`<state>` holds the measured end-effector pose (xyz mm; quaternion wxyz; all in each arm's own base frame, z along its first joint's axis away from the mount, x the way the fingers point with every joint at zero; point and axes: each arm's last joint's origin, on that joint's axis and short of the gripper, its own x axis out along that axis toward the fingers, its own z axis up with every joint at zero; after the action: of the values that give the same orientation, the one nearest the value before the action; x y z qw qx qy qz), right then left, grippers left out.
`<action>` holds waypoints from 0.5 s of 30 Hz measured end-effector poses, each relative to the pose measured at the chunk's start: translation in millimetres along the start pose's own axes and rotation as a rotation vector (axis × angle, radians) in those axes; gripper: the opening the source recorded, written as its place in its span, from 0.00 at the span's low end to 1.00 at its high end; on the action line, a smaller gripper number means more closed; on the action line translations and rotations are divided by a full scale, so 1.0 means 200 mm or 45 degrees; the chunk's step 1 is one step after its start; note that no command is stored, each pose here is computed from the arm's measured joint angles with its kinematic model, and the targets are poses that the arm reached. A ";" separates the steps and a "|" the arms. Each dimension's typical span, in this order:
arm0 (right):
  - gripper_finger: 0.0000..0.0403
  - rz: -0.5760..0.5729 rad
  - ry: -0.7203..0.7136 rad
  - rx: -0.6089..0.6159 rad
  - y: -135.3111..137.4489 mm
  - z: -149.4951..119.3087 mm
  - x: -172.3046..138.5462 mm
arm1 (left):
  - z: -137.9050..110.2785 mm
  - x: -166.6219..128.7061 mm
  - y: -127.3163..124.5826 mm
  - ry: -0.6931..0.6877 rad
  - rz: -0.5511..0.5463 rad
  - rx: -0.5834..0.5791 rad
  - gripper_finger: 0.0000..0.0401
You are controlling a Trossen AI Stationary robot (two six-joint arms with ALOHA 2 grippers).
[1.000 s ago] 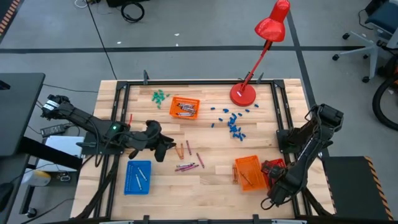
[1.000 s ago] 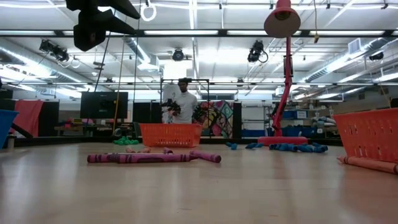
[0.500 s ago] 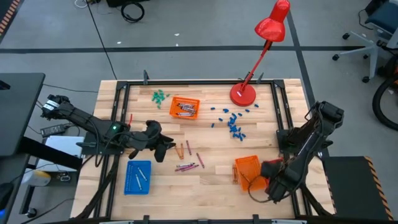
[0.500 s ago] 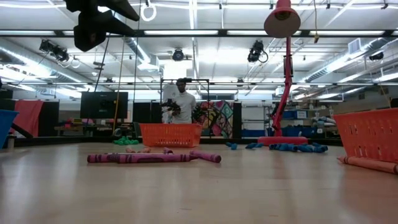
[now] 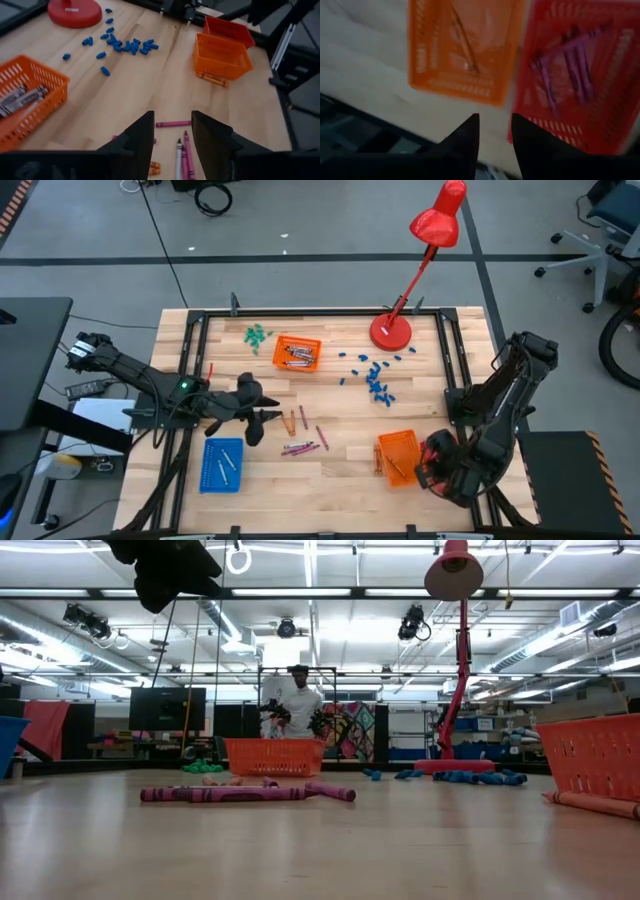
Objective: Sort crayons
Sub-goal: Put the red crayon into the red bin
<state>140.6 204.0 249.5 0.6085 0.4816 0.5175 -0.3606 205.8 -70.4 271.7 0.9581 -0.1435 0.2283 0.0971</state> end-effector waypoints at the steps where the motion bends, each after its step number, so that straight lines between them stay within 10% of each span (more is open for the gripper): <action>1: 0.29 0.028 -0.040 -0.002 0.01 0.01 0.00 | 0.00 0.00 0.00 0.000 0.000 0.025 0.35; 8: 0.29 0.208 -0.162 -0.143 0.09 0.05 0.00 | 0.00 0.00 0.00 0.001 0.000 0.124 0.35; 15: 0.29 -0.094 0.180 -0.357 0.13 0.20 0.03 | 0.01 0.01 0.02 -0.005 0.019 0.188 0.35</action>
<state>177.2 173.5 249.3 0.6181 0.3968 0.6216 -0.2721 207.0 -66.6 271.8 0.9657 -0.0705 0.2342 0.0874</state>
